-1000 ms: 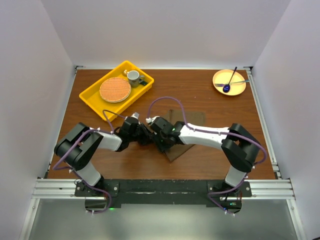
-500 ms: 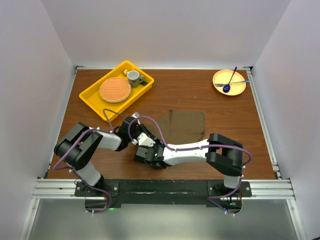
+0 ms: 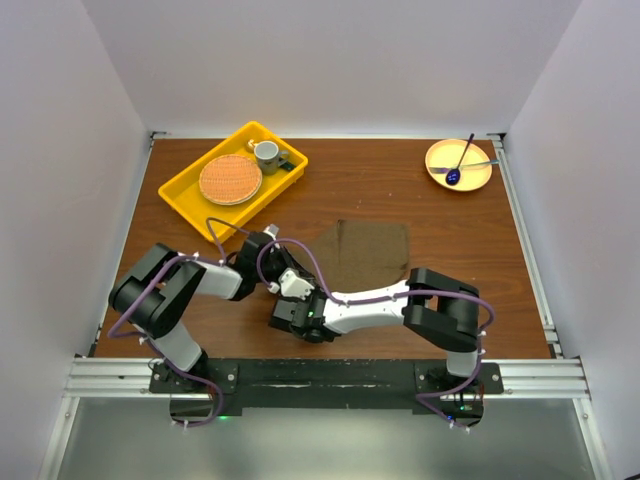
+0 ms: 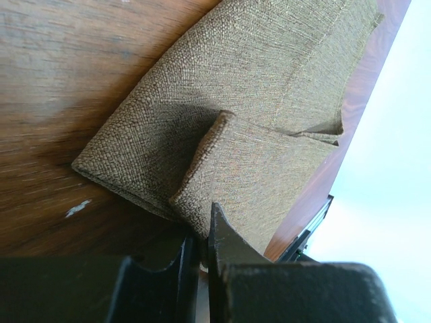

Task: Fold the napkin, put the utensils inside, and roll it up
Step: Roll the napkin with the utensil

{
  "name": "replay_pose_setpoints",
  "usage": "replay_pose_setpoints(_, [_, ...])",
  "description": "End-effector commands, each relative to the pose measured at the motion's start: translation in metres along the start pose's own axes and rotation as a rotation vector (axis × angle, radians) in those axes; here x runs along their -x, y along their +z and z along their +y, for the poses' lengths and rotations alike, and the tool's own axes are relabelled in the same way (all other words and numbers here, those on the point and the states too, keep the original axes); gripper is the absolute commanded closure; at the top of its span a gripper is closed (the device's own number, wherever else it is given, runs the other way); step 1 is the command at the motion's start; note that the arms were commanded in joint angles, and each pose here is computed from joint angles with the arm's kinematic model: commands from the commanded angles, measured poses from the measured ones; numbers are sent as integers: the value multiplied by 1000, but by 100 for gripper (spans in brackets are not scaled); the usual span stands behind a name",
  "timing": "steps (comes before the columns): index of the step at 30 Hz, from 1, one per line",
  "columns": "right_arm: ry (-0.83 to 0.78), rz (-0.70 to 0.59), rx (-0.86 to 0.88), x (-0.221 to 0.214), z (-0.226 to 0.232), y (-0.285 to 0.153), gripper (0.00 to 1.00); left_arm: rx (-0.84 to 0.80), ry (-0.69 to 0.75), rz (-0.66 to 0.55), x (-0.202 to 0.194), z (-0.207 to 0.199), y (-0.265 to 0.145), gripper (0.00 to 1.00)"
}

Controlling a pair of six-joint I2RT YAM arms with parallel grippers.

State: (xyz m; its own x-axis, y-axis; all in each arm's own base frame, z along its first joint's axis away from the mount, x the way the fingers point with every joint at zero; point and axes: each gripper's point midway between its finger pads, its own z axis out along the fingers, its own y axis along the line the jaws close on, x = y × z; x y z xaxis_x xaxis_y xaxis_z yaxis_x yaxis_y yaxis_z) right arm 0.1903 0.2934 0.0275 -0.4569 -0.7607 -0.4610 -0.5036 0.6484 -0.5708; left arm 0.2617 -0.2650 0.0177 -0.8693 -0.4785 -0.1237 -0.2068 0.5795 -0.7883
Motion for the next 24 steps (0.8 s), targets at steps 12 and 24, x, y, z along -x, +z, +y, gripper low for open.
replay_pose_setpoints(12, [80, -5, 173, 22, 13, -18, 100, 104, 153, -31, 23, 11, 1, 86])
replay_pose_setpoints(24, [450, 27, 722, 20, -9, -1, 100, 94, 265, -49, 37, -7, 1, 75])
